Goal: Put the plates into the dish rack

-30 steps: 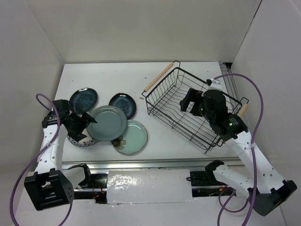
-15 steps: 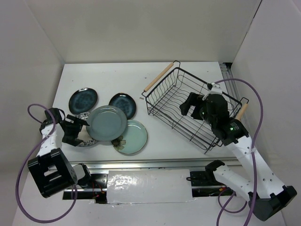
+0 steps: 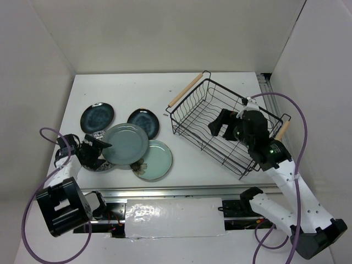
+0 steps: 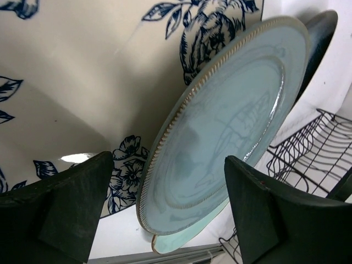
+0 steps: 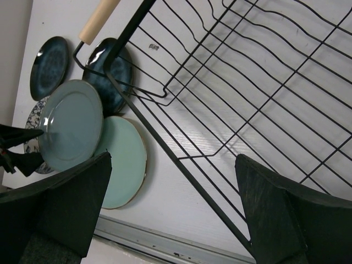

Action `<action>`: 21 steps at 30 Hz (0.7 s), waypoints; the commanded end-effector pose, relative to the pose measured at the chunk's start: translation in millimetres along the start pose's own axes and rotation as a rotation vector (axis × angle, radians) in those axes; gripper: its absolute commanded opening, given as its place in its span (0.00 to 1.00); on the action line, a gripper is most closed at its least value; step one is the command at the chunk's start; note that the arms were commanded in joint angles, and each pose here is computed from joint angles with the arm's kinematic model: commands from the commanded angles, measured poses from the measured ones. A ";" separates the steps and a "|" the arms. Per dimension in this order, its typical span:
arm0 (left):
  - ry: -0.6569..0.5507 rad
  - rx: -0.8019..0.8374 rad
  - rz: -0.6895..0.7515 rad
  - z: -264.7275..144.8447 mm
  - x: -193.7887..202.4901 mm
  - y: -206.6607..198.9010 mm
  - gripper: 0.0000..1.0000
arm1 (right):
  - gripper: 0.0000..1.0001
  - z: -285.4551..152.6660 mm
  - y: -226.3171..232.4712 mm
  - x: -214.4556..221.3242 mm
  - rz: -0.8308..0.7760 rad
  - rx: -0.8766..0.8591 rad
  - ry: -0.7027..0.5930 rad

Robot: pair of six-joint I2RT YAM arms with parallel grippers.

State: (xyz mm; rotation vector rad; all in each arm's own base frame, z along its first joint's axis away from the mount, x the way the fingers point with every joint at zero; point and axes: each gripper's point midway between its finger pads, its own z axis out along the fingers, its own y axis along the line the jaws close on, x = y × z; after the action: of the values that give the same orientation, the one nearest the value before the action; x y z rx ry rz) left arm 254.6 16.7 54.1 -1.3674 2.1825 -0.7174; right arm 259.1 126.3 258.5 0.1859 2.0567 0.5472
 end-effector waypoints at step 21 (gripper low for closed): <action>-0.052 0.228 0.087 7.5 1.8 -19.8 0.57 | 1.00 4.3 14.8 -12.2 0.019 -0.054 -0.006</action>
State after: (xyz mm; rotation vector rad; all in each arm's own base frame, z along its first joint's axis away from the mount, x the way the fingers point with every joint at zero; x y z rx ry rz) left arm 263.1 2.7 51.8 -1.2196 2.0781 -0.8554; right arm 261.4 134.0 249.1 0.1791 2.1031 0.5806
